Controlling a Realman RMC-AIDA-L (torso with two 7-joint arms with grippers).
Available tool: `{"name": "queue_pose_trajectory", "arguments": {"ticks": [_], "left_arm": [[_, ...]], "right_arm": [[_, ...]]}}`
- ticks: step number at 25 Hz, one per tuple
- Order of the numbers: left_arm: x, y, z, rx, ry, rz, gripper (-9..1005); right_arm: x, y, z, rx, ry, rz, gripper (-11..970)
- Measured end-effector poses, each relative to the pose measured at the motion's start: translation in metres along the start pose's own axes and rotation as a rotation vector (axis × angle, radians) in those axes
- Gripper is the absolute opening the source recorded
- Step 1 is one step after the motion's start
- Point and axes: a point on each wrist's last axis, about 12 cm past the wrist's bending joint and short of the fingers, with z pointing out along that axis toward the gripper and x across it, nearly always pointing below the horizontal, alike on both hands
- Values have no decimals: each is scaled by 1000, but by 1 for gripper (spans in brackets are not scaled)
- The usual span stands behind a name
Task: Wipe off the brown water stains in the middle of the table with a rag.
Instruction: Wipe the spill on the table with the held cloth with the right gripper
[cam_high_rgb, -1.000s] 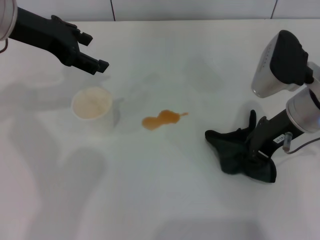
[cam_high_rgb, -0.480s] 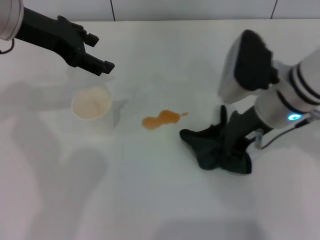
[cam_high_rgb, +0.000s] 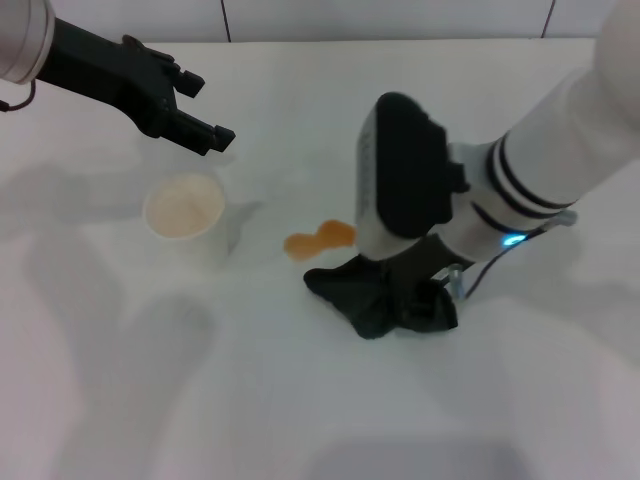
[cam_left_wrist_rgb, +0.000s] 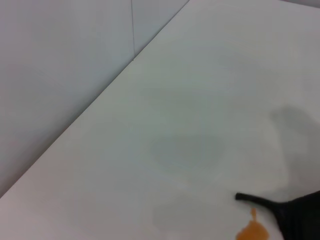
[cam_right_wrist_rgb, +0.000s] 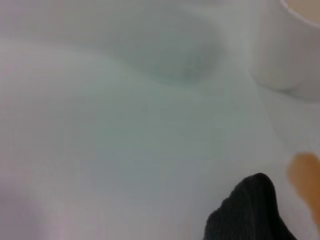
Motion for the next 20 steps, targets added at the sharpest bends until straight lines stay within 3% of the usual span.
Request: {"name": "queue_pose_trajectory", "arguments": {"ticks": [11, 20], "left_arm": [[-1, 0, 2, 1, 0, 3, 864], [-3, 1, 5, -2, 0, 8, 864]], "right_arm": [[-13, 0, 20, 178, 13, -175, 110], [-3, -23, 24, 355, 16, -93, 109]]}}
